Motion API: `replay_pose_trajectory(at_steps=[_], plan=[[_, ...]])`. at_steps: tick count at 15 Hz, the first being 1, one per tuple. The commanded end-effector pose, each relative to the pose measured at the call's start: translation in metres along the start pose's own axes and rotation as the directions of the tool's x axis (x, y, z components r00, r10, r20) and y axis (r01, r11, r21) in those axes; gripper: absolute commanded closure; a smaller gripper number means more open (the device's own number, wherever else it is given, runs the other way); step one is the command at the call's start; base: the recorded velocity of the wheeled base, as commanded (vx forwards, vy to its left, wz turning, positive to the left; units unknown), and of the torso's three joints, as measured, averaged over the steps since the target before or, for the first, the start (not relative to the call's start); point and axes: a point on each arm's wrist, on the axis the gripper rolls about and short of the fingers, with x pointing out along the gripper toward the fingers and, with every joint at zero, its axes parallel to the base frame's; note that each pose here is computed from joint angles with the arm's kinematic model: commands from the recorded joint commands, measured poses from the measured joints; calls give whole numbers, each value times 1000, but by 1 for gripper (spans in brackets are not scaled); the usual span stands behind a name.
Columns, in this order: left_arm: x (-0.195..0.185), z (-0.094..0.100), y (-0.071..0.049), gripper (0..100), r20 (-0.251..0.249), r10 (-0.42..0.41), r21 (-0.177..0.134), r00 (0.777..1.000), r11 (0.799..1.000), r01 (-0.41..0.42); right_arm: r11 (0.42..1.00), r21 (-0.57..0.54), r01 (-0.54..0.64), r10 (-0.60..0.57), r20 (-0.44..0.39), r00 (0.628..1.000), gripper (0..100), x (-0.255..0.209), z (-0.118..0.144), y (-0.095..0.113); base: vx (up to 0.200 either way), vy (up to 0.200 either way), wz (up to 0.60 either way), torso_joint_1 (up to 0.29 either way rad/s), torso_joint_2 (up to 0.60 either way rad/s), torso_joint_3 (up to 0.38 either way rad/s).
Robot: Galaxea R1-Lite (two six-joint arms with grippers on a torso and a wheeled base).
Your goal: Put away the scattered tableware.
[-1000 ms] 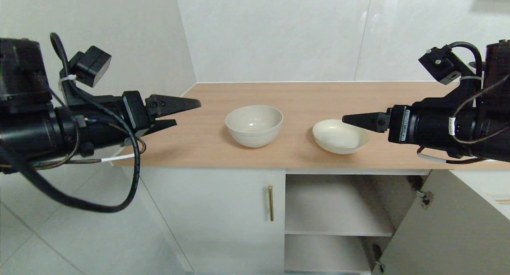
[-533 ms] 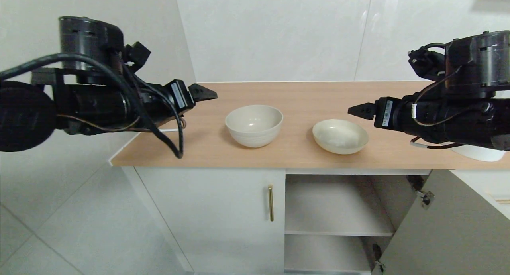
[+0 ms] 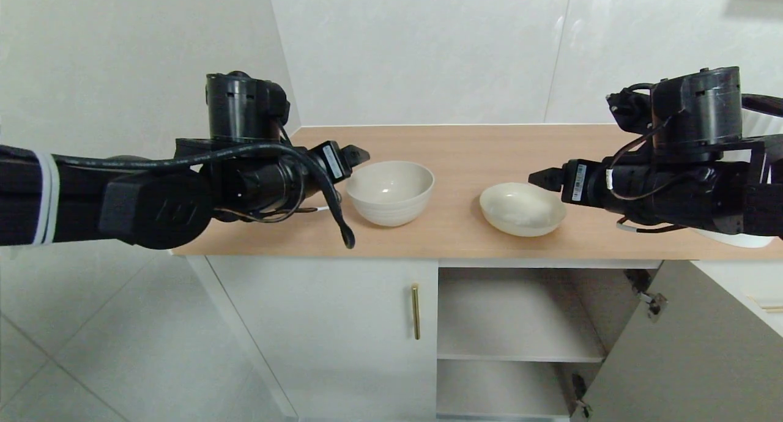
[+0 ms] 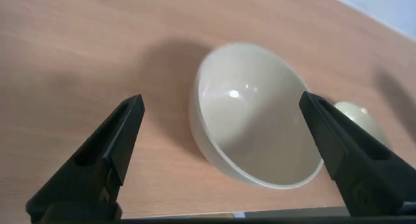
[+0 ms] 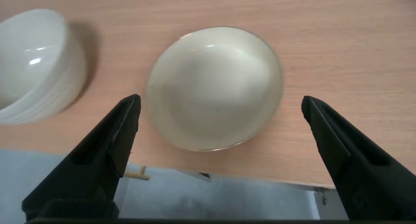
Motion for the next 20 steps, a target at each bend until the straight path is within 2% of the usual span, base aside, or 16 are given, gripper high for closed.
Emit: replay_pose_trajectory(at_steps=[1,3,10,11,18,20], plan=[[12,-12,2,0,-38,12,9,999,1000,-12,1000,-3,4,-4,-8,1000,0,3,-2,0,0,0,0,0,0,0],[23,-24,3,0,-70,23,17,997,1000,-22,1000,-2,5,-5,-8,1000,0,3,-2,0,0,0,0,0,0,0],[26,-27,4,0,-78,26,20,997,999,-25,1000,-4,8,-8,-10,1000,0,3,-3,0,0,0,0,0,0,0],[25,-27,2,100,-78,21,20,997,1000,-19,1000,-4,8,-8,-10,1000,0,2,-3,0,0,0,0,0,0,0],[1,-14,-2,100,-49,-2,13,999,1000,3,1000,-4,5,-5,-7,1000,0,-1,-1,0,0,0,0,0,0,0],[-9,-11,-2,100,-59,-39,8,997,999,39,1000,-7,11,-11,-17,1000,0,4,-3,-1,0,0,0,0,0,0]])
